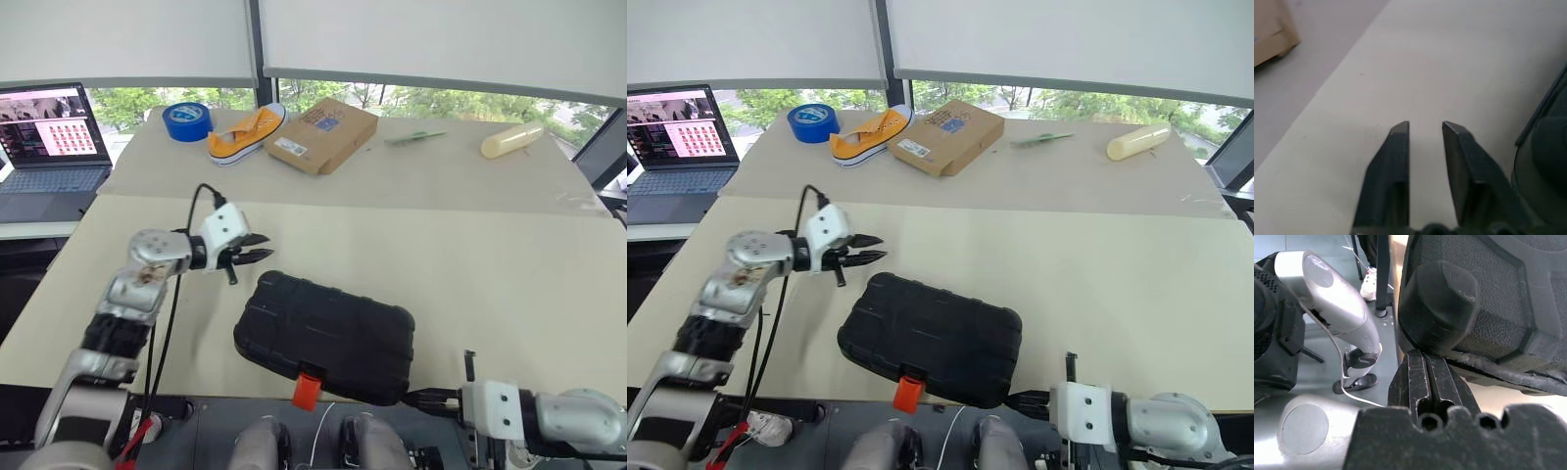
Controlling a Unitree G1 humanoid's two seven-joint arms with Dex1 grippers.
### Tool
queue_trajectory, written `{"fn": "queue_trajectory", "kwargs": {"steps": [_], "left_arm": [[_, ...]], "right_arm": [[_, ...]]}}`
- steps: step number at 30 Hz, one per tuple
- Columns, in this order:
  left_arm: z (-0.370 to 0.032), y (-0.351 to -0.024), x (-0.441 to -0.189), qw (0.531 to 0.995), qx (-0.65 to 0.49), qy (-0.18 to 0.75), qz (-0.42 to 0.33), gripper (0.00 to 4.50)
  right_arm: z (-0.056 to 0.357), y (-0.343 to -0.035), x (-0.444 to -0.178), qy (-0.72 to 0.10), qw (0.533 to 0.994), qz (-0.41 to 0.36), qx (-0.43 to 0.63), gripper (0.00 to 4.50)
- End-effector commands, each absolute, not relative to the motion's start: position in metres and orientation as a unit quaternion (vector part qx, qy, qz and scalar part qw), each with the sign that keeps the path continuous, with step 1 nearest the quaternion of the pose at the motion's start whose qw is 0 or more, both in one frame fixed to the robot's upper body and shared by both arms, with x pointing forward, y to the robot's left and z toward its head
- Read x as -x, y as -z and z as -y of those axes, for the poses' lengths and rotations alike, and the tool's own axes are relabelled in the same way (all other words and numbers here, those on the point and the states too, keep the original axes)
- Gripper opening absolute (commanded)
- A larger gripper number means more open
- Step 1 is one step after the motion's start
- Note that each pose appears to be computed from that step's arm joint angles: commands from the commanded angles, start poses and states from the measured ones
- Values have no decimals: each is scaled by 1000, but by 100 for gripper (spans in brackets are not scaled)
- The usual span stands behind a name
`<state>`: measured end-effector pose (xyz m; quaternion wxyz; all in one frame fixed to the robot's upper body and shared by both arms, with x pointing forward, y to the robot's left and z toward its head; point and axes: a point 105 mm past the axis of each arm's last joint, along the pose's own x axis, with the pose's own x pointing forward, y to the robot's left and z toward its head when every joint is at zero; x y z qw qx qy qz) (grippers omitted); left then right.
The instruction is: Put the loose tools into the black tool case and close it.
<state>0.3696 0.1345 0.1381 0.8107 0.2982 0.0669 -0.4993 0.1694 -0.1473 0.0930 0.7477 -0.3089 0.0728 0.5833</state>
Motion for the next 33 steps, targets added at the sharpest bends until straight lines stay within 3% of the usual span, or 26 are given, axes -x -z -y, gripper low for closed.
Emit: {"fn": "queue_trajectory", "kwargs": {"steps": [1,6,9,13,19,25,33], "left_arm": [[-120,-135,-367,768,-340,539,-69,128],[-117,-128,-353,726,-346,588,-89,128],[-117,-134,-329,694,-326,633,-106,128],[-111,-155,-317,703,-273,648,-105,128],[-120,-160,-329,728,-293,613,-94,128],[-130,-148,-338,722,-327,601,-100,128],[-123,-132,-331,683,-362,625,-105,128]], "right_arm": [[149,-104,-199,-525,789,-51,315,0],[163,-115,-232,-458,827,-46,321,0],[191,-124,-260,-382,863,-56,325,0],[205,-127,-269,-355,881,-66,305,0],[216,-124,-244,-417,850,-106,303,0],[201,-104,-190,-568,754,-164,286,0],[156,-100,-200,-597,758,-115,235,0]]}}
